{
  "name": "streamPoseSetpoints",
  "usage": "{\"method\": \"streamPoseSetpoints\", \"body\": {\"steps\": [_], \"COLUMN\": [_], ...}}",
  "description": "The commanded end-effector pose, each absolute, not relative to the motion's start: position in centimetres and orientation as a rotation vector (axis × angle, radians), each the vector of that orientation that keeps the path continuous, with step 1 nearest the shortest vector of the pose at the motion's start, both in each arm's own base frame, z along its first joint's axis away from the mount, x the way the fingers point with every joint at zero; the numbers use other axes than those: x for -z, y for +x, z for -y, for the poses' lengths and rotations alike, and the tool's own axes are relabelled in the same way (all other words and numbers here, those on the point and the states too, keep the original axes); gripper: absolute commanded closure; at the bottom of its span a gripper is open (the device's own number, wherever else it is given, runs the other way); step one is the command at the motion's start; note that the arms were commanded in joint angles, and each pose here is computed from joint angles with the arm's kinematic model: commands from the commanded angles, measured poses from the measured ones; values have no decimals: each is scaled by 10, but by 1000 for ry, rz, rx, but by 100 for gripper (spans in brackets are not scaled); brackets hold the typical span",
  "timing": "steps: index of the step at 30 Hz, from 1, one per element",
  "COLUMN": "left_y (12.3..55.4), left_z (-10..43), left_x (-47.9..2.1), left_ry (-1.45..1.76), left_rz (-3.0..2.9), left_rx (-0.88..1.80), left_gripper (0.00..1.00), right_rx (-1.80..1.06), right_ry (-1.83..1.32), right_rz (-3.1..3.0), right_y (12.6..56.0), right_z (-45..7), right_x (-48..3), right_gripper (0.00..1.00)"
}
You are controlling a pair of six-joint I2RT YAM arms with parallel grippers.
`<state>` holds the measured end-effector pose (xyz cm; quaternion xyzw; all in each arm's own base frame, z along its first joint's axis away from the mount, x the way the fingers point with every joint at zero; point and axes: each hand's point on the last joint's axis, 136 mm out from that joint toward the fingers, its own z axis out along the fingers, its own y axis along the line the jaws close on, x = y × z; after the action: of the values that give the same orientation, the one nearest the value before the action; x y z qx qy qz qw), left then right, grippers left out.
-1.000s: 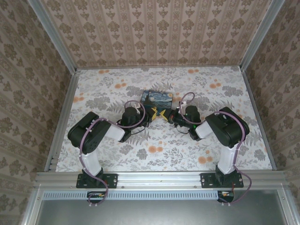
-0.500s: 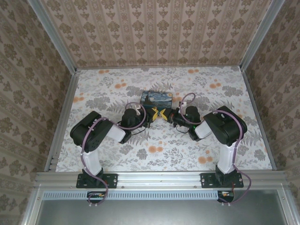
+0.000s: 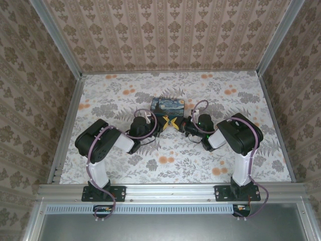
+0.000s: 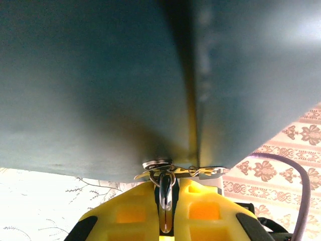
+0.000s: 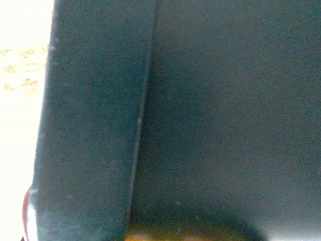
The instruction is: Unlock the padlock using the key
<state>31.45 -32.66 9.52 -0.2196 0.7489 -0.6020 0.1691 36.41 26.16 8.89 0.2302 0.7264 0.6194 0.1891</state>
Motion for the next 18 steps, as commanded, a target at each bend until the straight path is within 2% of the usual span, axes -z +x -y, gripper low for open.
{"method": "streamPoseSetpoints", "body": {"steps": [1,4,6,8,10,14,18], "left_y": [274,276,276,278,280,284,285], "left_z": [352,351,350,348,346,339,335], "left_x": [-97,-97,-94,-91,-87,-79,-72], "left_ry": [-345,-336,-337,-351,-362,-387,-397], "left_rz": [-2254,-2251,-2258,-2260,-2264,-2273,-2284], "left_rx": [1801,1789,1778,1770,1756,1724,1702], "left_gripper": [100,100,100,100,100,100,100], "right_rx": [-1735,-1735,-1733,-1727,-1718,-1698,-1660], "right_ry": [627,625,621,622,623,618,590], "right_rz": [-1936,-1941,-1943,-1948,-1950,-1985,-2049], "right_y": [382,381,381,379,377,367,351], "right_z": [-258,-259,-258,-256,-253,-249,-244], "right_x": [-109,-108,-108,-107,-106,-100,-92], "right_gripper": [100,100,87,65,50,34,26]}}
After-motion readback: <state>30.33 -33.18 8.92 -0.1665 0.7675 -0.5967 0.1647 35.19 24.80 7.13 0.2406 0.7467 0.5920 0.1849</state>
